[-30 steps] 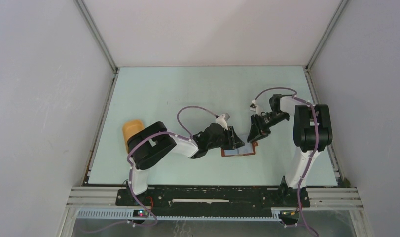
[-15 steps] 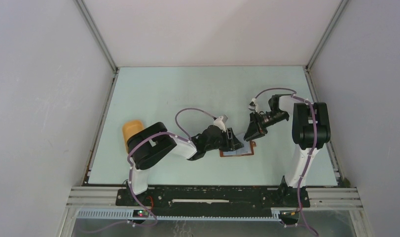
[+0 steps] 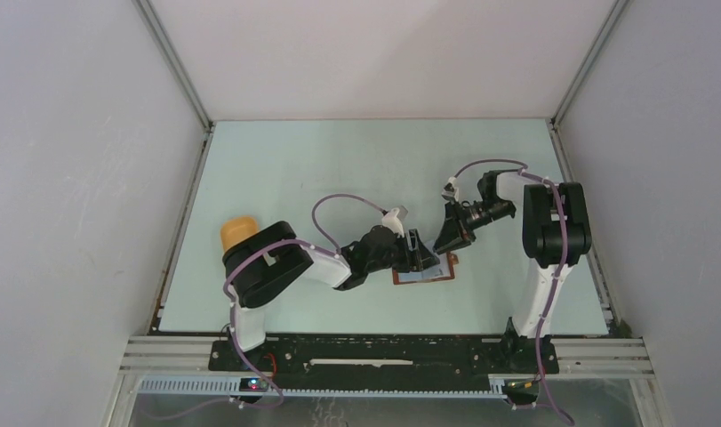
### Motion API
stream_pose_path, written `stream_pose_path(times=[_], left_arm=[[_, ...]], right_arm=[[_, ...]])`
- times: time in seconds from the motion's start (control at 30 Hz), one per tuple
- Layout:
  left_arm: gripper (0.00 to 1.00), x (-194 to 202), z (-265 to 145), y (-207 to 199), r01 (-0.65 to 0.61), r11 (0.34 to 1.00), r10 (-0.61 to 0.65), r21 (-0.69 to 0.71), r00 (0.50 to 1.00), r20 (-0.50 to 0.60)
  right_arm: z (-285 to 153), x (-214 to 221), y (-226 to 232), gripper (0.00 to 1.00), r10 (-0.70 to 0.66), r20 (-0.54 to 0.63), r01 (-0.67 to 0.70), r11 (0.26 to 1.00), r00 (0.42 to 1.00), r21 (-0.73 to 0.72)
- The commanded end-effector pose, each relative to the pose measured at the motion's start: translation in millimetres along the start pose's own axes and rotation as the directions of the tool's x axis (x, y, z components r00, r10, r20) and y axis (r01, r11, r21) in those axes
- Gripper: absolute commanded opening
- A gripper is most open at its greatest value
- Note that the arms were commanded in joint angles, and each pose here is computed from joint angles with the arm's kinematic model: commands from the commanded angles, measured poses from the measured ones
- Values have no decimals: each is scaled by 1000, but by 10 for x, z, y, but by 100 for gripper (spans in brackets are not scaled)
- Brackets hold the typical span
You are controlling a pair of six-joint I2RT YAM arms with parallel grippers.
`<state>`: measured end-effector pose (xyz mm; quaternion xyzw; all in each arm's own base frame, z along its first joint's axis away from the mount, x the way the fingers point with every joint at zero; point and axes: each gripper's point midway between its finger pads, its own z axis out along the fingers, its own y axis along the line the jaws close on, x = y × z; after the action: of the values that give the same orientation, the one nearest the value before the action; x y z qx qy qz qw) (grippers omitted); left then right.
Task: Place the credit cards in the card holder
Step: Turn over the card slot in the card holder.
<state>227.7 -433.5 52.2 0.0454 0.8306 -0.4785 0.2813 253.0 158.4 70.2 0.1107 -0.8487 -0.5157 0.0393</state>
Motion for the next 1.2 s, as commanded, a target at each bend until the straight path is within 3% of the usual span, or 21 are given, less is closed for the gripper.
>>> stream_pose_path(times=[0.0,0.47,1.17], left_arm=[[64,-149,-74,-106,-29,999,28,24,998,52],[58,-172,-182,43,-32,998,36,-57,997,71],[53,-144,-249,60,53,997,-58,64,994,87]], right_arm=[[44,-102,236,40,-24,10,25,998,1000,-57],[104,-125,308,40,-40,2,40,998,999,-43],[36,-175,208,40,-71,30,71,997,997,11]])
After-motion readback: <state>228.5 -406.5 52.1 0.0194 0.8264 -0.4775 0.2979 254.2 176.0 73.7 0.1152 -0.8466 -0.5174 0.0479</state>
